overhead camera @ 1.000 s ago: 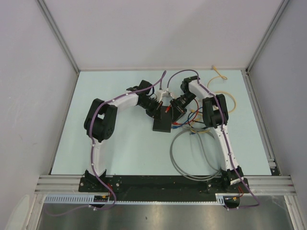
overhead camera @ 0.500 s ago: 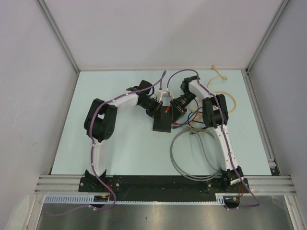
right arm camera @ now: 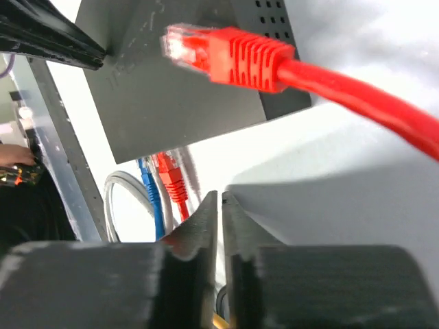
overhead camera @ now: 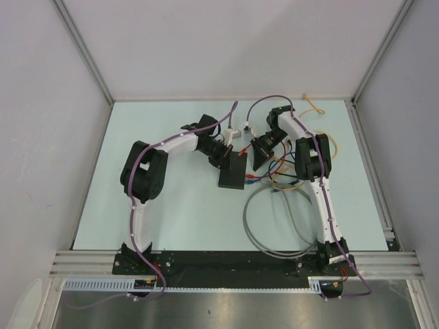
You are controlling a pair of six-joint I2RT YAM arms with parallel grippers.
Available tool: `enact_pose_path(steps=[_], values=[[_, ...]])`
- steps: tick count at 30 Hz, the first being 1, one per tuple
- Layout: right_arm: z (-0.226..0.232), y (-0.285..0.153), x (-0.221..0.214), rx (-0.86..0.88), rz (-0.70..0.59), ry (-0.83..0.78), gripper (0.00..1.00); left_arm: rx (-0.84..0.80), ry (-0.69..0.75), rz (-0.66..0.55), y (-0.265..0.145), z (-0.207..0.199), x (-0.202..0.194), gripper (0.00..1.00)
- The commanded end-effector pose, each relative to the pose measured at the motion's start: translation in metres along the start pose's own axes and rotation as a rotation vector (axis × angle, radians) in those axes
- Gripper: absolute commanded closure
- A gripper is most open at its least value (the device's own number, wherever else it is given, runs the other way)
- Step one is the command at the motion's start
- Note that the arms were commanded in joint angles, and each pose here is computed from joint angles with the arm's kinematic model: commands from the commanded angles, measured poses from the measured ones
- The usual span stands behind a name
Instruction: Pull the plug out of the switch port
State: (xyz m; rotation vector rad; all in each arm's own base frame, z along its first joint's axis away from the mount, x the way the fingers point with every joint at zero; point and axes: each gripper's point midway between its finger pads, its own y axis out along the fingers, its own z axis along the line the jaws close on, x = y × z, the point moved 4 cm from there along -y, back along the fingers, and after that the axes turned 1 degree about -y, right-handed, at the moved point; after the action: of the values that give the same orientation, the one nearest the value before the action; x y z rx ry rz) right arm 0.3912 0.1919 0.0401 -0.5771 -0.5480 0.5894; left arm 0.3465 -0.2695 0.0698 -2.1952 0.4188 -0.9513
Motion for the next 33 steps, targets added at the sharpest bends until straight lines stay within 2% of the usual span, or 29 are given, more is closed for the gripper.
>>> enact_pose_path(steps=[1, 3, 8, 17, 23, 33], values=[[-0.007, -0.006, -0.015, -0.041, 0.076, -0.022, 0.81, 0.092, -0.046, 0.174, 0.017, 0.027, -0.049, 1.00], [-0.005, -0.002, -0.013, -0.012, 0.054, -0.011, 0.68, 0.091, -0.043, 0.173, 0.018, 0.027, -0.049, 1.00], [0.007, 0.010, -0.008, 0.064, 0.019, 0.019, 0.60, 0.093, -0.039, 0.177, 0.018, 0.026, -0.050, 1.00], [0.006, 0.030, -0.012, 0.081, 0.066, 0.024, 0.62, 0.099, -0.038, 0.180, 0.017, 0.026, -0.050, 1.00], [0.006, 0.030, -0.017, 0.080, 0.081, 0.019, 0.56, 0.101, -0.035, 0.179, 0.017, 0.026, -0.050, 1.00], [0.010, 0.035, -0.030, 0.108, 0.106, 0.026, 0.62, 0.098, -0.036, 0.188, 0.019, 0.025, -0.052, 1.00]])
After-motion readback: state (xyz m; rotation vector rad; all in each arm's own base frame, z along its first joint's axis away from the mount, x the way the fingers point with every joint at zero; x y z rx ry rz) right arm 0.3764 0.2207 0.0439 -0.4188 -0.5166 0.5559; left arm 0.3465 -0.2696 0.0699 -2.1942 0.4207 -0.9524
